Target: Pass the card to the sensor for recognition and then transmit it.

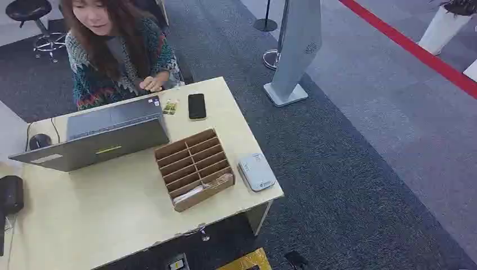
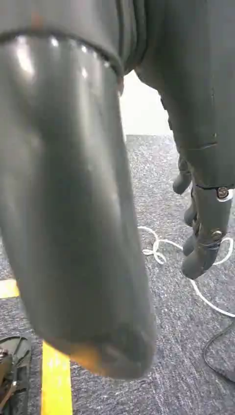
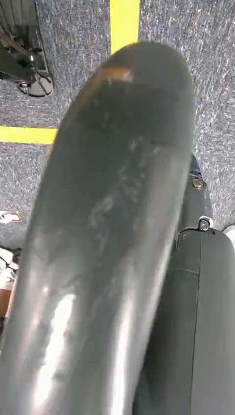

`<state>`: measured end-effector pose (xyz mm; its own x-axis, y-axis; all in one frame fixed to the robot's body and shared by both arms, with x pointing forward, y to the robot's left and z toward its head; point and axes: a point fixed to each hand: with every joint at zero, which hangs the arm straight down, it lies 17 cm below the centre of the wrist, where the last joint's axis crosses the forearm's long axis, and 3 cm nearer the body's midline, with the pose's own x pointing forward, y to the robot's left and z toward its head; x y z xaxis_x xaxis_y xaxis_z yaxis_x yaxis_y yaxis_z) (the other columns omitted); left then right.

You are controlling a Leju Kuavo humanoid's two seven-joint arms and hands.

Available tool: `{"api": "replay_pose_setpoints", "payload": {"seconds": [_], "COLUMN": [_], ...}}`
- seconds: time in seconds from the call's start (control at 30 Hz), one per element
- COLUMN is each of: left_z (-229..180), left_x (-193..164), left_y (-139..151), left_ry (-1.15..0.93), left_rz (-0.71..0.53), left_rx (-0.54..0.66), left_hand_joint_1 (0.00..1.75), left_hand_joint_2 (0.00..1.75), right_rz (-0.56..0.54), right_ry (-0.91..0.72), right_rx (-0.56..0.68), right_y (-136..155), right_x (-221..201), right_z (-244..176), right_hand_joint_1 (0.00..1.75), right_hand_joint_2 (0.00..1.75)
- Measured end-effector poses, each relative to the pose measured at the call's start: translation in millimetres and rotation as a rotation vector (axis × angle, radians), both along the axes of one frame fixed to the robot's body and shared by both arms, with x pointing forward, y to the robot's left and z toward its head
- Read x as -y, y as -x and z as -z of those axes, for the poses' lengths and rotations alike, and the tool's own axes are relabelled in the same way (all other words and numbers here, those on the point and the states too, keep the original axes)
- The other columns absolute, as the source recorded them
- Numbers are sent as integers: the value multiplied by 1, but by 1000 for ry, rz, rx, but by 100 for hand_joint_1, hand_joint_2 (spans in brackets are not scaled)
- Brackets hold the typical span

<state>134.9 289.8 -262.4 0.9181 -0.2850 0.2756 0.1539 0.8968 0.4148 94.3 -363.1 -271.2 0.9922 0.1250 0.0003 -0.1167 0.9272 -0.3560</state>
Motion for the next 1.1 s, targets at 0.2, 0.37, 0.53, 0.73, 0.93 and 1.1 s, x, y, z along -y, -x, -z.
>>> {"api": "replay_pose_setpoints", "payload": {"seconds": [0.2,0.37,0.53,0.73,0.93,1.1], "left_z": [0,0,0,-1,-2,-3], "left_x": [1,1,3,6,4,3], "left_y": [0,0,0,-2,-4,-5], "left_ry": [-1,-1,5,11,4,5], "left_rz": [-2,-2,-7,-11,-28,-43], "left_rx": [1,2,3,16,36,48], "left_hand_joint_1": [0,0,0,0,0,0], "left_hand_joint_2": [0,0,0,0,0,0], "right_rz": [38,104,227,492,732,784], "right_ry": [-9,-2,19,120,283,400], "right_rx": [11,44,105,292,554,825], "right_y": [-3,-10,-19,-44,-90,-165], "right_x": [0,9,24,69,155,232], "right_z": [0,-2,-5,-20,-64,-137], "right_hand_joint_1": [0,0,0,0,0,0], "right_hand_joint_2": [0,0,175,175,175,175]}}
